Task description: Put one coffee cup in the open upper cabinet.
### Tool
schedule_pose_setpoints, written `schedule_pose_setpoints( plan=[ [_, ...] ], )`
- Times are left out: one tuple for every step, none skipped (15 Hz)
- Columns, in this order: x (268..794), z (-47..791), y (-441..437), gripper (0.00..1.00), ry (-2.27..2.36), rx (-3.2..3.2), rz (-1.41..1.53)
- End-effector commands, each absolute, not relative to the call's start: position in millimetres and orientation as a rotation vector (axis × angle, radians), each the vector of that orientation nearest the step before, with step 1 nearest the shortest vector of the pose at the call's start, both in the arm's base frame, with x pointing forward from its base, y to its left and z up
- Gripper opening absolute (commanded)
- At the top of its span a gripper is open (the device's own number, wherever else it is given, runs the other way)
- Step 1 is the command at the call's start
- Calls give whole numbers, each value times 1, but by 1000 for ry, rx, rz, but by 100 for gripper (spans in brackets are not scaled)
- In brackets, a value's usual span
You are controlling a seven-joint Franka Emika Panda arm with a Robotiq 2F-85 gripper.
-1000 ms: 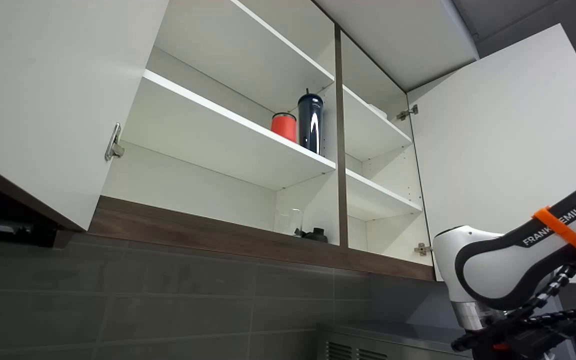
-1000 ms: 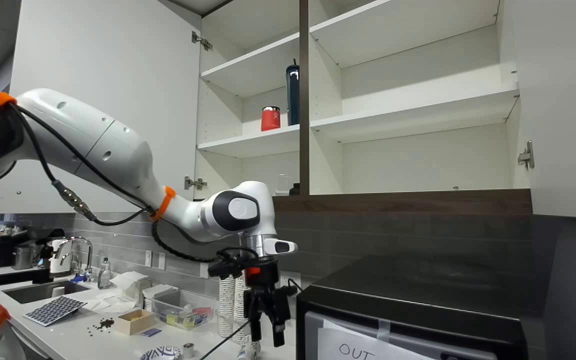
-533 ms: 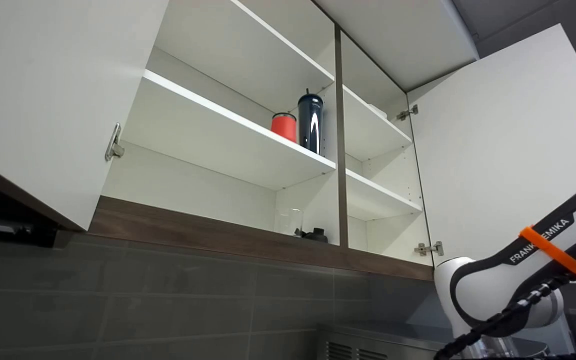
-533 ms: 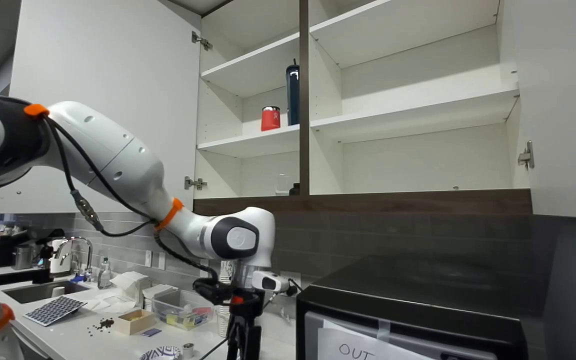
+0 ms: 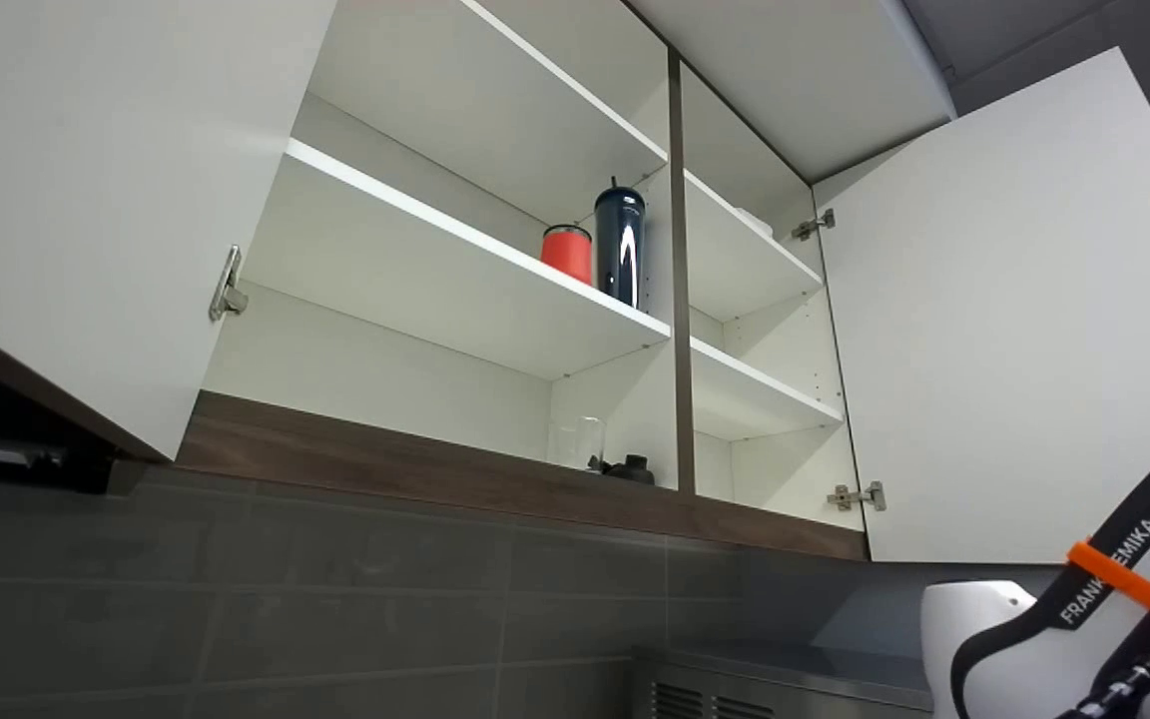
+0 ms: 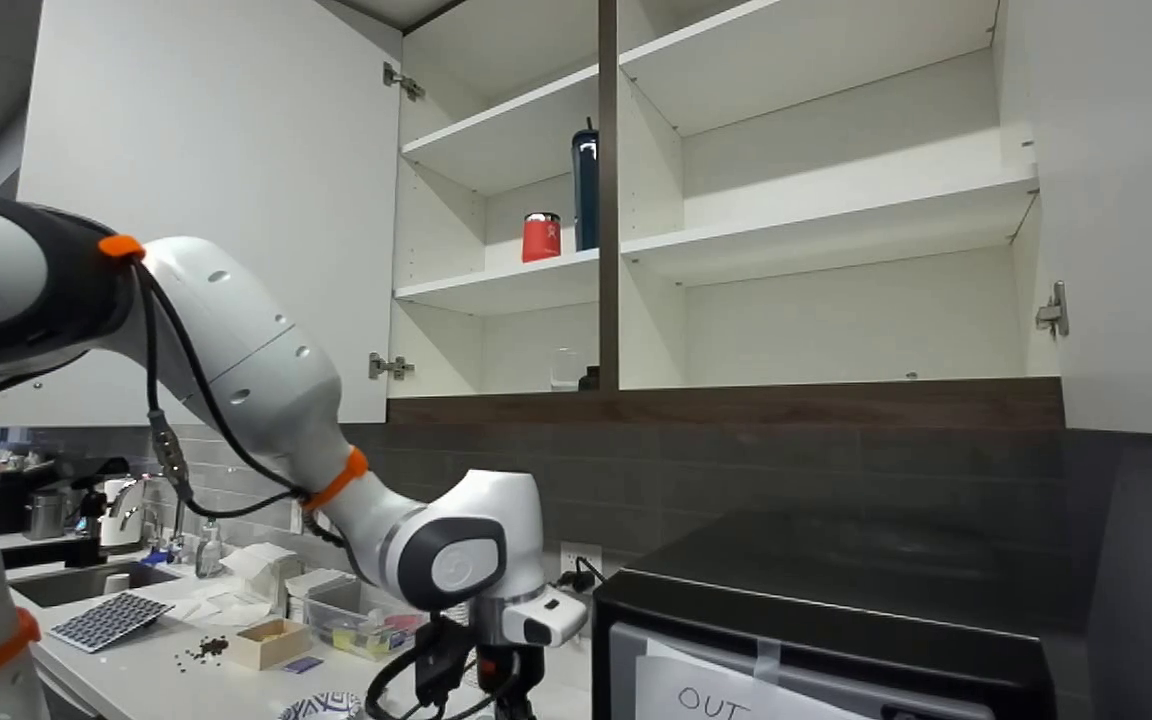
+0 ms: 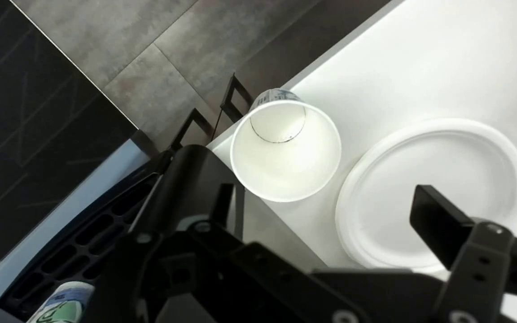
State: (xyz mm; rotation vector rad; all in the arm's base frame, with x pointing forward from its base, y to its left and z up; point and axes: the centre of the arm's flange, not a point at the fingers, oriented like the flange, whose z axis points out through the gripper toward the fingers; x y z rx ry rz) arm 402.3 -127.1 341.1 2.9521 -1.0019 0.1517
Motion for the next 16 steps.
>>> schedule_pose_setpoints(
  plan=[
    [401,304,-133,100,-1138,2894,161],
    [403,293,-136,100,-1174,2869,132],
    [400,316,-134,100,-1107,2912,149],
    [400,310,-135,100,-1114,2908,133],
    [401,310,-135,100,-1112,2909,132],
    [402,312,-135,100,-1112,2909,139],
    [402,313,-135,100,-1111,2909,146],
    [402,315,-135,100,-1112,2909,150],
    [410,301,-144,100,-1152,2889,81],
    [412,291,-151,100,-1186,2893,61],
    [410,282,-157,100,-1230,2884,68],
    [408,275,-163,100,-1257,2880,52],
    [405,264,-169,100,-1306,2844,59],
    [405,256,-166,100,-1322,2854,36],
    [405,247,-165,100,-1340,2856,24],
    [405,238,-165,100,-1358,2870,7]
  ],
)
